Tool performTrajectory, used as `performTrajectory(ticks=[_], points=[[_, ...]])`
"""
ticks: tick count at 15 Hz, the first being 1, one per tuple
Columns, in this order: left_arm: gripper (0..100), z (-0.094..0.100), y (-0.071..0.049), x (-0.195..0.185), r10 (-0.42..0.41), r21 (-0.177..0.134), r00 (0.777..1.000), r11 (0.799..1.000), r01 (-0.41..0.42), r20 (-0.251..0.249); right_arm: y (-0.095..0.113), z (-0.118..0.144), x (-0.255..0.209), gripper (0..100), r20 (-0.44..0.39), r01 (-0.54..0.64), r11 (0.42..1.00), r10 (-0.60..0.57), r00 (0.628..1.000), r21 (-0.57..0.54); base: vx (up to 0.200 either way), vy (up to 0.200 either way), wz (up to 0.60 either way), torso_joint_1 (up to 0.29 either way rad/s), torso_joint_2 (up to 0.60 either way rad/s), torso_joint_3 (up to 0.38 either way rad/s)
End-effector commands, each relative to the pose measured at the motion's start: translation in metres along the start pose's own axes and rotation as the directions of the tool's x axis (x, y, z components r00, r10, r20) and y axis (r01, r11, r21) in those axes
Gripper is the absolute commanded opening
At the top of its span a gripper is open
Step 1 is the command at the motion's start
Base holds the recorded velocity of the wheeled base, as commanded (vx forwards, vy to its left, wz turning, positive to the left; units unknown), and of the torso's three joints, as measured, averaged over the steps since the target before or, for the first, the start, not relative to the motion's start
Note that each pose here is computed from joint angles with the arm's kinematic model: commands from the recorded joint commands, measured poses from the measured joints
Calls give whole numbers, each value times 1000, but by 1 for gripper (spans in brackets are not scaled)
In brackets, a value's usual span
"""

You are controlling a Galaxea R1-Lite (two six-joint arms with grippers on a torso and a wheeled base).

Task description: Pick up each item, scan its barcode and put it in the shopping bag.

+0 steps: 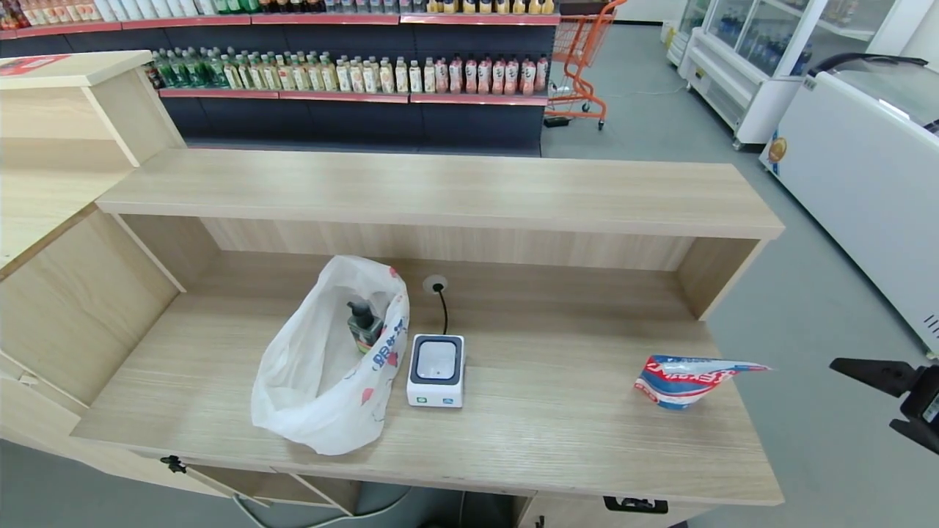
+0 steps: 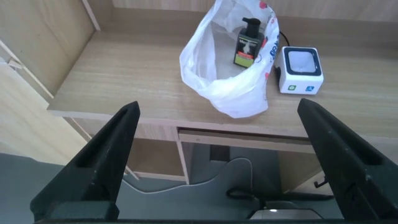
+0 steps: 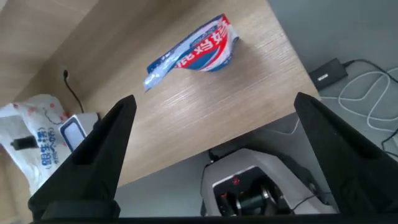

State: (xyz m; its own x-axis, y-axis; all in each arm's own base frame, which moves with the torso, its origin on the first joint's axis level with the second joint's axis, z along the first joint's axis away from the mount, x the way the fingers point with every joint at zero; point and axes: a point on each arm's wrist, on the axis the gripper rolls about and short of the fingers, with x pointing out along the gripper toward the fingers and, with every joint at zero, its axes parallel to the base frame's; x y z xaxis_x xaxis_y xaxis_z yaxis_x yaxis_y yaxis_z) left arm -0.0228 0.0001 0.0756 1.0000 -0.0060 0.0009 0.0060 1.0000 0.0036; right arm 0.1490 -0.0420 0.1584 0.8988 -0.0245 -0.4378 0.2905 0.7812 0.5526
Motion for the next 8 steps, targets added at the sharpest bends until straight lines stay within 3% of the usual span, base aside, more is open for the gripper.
performTrajectory(ticks=[1,4,8], points=[[100,0,0,0,1,-1,1000,1000,-1,1,3,8,11,100,-11,7,998,-6,1000,55,0,0,0,0,0,0],[100,0,0,0,1,-1,1000,1000,-1,1,-1,10,32,100,-62,48,989,-40,997,142,0,0,0,0,0,0],[100,0,0,0,1,1,1000,1000,-1,1,-19,0,75,100,-117,215,964,-198,973,159,0,0,0,0,0,0]])
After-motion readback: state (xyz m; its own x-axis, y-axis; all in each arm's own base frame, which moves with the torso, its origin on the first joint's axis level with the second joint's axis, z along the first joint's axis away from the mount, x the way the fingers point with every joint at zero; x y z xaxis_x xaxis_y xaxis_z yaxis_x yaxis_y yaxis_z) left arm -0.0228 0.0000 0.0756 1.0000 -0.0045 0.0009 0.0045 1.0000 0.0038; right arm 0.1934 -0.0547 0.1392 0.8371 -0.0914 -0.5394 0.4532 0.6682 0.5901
